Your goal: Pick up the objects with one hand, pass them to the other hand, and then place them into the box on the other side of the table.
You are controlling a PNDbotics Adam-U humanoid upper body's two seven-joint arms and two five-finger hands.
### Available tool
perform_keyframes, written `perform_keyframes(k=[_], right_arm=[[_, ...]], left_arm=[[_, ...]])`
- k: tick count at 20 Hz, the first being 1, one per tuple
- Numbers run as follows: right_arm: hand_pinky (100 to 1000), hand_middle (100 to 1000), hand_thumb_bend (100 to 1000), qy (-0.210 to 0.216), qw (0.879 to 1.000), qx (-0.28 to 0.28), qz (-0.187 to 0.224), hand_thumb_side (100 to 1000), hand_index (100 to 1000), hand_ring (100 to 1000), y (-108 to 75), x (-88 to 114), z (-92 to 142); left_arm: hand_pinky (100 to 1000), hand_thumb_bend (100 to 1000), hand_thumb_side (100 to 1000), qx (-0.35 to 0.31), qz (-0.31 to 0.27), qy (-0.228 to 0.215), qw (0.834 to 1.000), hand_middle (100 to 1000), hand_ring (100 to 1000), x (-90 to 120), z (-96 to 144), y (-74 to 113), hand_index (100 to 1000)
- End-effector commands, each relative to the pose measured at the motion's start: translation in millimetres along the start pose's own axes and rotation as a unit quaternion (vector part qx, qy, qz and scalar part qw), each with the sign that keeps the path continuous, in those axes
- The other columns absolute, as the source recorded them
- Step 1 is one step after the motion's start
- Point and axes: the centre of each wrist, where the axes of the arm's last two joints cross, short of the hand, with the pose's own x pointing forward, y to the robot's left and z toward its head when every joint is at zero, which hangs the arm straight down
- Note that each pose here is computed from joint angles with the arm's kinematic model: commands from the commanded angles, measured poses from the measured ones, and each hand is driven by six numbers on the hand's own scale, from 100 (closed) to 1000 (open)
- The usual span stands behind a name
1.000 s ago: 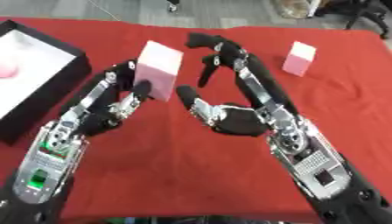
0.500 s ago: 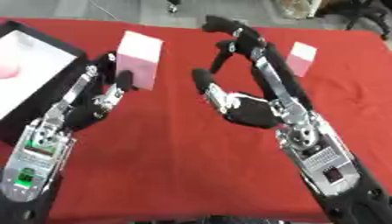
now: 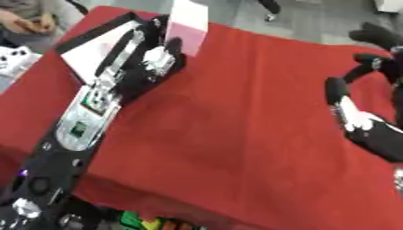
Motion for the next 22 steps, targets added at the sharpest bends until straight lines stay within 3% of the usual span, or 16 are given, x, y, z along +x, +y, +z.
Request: perform_keyframes(k=[1, 5, 8, 15, 16, 17, 20, 22], right_arm=[[807, 820, 295, -0.011, 1.0, 0.005, 0.005, 608, 925, 486, -3.3, 5.0, -1.0], [807, 819, 288, -0.007, 1.0, 0.011, 0.003, 613, 925, 481, -2.0, 4.5, 1.1], [806, 817, 281, -0.004, 1.0, 0.017, 0.0, 617, 925, 476, -0.8, 4.4, 2.4], [804, 816, 273, -0.001, 1.0, 0.023, -0.004, 628, 924, 471, 1.4, 4.8, 3.6], [804, 816, 272, -0.001, 1.0, 0.024, -0.005, 630, 924, 470, 1.6, 4.9, 3.7], [804, 816, 272, -0.001, 1.0, 0.024, -0.005, 631, 924, 470, 1.8, 4.9, 3.8], [803, 816, 268, -0.001, 1.0, 0.025, -0.007, 636, 924, 469, 2.2, 5.2, 3.6], [803, 816, 256, -0.001, 1.0, 0.026, -0.007, 642, 924, 469, 2.2, 5.3, 3.5]], left_arm=[[681, 100, 596, 0.033, -0.069, 0.009, 0.997, 434, 705, -3.0, 3.8, 35.4, 270], [685, 100, 581, 0.056, -0.134, 0.062, 0.987, 435, 700, -25.2, 14.9, 63.7, 270], [693, 100, 542, 0.061, -0.199, 0.118, 0.971, 435, 692, -44.3, 23.9, 83.6, 271], [710, 100, 361, 0.043, -0.358, 0.22, 0.907, 457, 681, -72.0, 30.8, 117.1, 375], [718, 100, 352, 0.039, -0.374, 0.229, 0.898, 468, 688, -74.8, 30.7, 120.0, 456], [726, 100, 375, 0.035, -0.387, 0.238, 0.89, 486, 702, -77.8, 30.8, 122.3, 486], [769, 100, 591, 0.017, -0.414, 0.256, 0.873, 663, 771, -84.7, 30.8, 125.4, 741], [784, 100, 665, 0.009, -0.428, 0.264, 0.865, 709, 791, -86.2, 30.2, 126.9, 836]])
